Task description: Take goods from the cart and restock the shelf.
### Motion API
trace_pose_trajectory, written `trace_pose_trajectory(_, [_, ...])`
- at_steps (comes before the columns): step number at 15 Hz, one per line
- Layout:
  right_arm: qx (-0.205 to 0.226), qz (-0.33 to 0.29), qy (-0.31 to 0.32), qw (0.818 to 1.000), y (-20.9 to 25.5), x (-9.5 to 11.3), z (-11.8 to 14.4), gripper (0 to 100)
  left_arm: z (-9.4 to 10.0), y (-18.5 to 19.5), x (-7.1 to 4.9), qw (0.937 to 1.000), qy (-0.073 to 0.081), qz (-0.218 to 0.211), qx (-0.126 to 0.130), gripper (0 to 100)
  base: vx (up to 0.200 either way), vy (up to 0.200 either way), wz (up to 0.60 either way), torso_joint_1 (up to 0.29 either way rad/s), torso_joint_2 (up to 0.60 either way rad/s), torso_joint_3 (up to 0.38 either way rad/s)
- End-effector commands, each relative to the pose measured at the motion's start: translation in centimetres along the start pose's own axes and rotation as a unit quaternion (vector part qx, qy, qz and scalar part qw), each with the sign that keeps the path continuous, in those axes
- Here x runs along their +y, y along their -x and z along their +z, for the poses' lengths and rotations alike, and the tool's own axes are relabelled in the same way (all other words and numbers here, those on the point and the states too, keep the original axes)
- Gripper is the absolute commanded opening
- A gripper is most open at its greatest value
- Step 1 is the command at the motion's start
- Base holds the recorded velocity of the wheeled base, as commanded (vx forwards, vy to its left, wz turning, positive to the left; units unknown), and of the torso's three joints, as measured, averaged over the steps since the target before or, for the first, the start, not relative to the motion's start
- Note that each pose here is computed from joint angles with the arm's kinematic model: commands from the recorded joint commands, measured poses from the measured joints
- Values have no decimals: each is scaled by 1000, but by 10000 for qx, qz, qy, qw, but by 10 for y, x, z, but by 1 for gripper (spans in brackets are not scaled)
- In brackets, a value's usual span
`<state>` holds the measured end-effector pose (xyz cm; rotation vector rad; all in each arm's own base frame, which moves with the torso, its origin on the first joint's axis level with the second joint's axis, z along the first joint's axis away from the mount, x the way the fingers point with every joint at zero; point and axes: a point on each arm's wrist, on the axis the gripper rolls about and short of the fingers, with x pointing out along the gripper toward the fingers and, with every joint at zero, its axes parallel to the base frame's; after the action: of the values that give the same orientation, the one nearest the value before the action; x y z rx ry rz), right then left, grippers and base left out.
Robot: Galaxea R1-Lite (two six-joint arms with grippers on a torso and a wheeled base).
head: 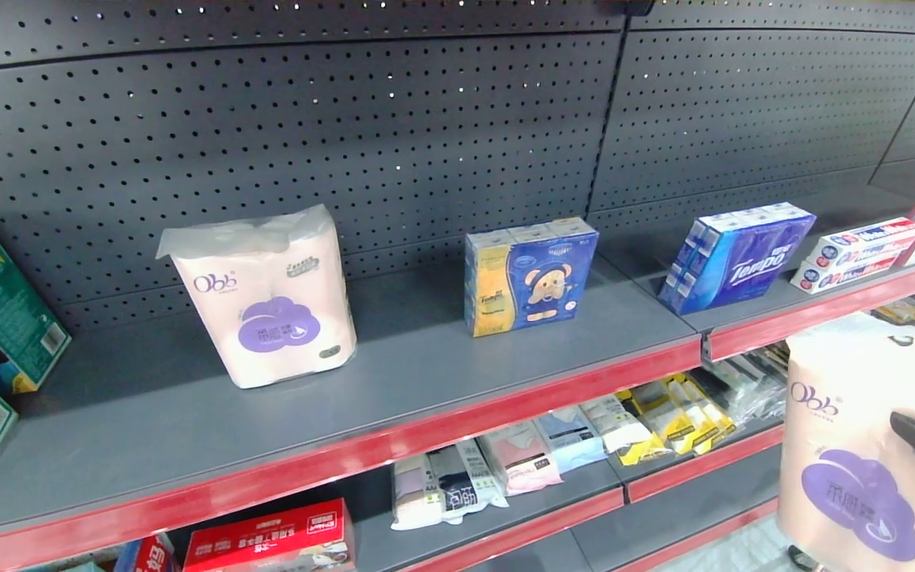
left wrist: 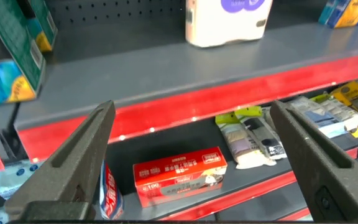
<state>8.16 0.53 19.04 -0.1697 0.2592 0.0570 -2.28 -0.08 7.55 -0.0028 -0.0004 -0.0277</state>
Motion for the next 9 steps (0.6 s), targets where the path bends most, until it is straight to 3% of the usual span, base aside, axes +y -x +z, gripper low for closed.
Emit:
trace_pose_trajectory(1, [19,3,12,10000,-3,0,3,0,0,0,0,10000,2,0,2,100,0,0,0,178,-369,-188])
trace_pose_trajectory(9, [6,-7,110,9999,-3,-1,4,0,0,0,0,10000,2,0,2,100,0,0,0,167,-351,-184])
